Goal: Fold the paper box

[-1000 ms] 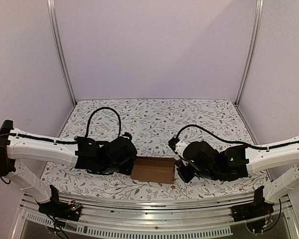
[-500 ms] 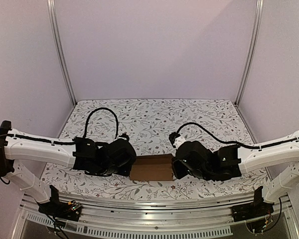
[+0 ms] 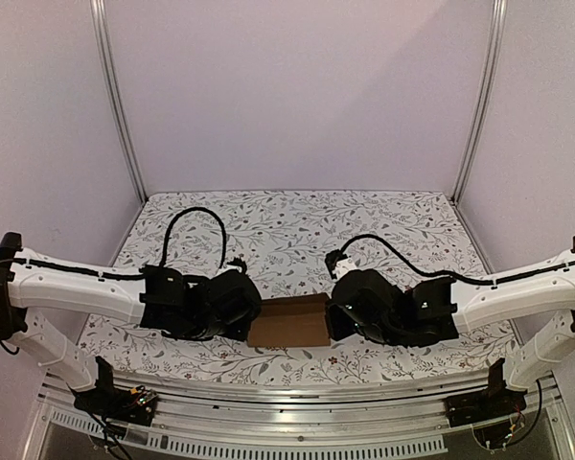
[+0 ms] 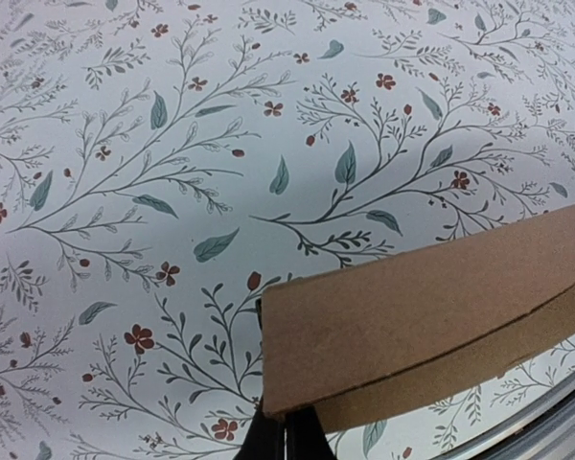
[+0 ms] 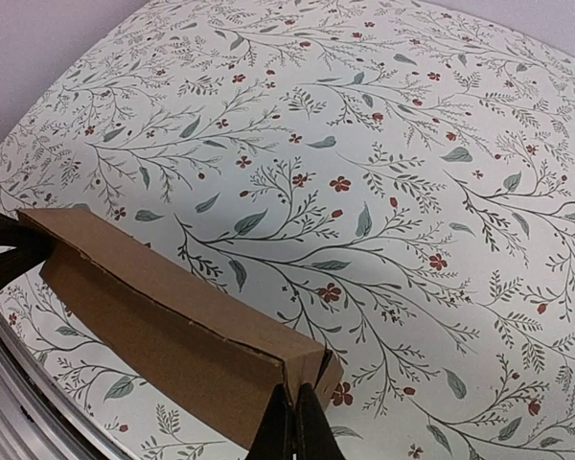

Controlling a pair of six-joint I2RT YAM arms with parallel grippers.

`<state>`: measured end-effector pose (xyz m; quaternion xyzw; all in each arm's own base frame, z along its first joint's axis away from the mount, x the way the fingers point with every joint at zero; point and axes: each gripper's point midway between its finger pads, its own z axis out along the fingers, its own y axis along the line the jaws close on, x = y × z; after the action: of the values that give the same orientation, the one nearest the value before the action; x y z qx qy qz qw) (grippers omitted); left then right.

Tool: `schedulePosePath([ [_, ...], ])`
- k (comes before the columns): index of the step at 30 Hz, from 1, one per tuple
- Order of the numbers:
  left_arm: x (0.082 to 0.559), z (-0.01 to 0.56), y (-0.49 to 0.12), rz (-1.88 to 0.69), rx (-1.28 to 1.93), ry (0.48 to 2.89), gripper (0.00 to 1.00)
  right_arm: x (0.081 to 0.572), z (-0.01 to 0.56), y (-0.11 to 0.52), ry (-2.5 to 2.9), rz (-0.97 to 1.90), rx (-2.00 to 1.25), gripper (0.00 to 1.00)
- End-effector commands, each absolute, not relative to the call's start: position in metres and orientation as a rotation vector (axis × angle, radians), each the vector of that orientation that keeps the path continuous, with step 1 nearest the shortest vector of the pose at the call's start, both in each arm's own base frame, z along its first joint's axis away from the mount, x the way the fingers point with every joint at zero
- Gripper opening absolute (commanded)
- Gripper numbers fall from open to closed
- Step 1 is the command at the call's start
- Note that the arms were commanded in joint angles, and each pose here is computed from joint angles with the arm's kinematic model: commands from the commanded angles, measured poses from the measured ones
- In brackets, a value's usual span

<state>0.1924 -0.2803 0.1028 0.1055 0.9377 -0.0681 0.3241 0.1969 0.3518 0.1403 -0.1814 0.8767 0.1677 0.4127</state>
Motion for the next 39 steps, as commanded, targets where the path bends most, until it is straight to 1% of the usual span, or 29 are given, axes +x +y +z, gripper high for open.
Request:
schedulePosePath([
  [1, 0.184, 0.111, -0.299, -0.266, 0.307, 2.443, 0.00, 0.191, 0.160, 0.380, 2.186, 0.581, -0.398, 0.00],
  [23, 0.183, 0.107, -0.297, -0.240, 0.314, 2.423, 0.00, 0.197, 0.154, 0.384, 2.258, 0.603, -0.315, 0.00],
  [33, 0.182, 0.108, -0.297, -0.247, 0.315, 2.426, 0.00, 0.197, 0.123, 0.367, 2.287, 0.520, -0.305, 0.00],
  [39, 0.181, 0.108, -0.299, -0.254, 0.314, 2.431, 0.00, 0.195, 0.107, 0.362, 2.292, 0.528, -0.281, 0.00],
])
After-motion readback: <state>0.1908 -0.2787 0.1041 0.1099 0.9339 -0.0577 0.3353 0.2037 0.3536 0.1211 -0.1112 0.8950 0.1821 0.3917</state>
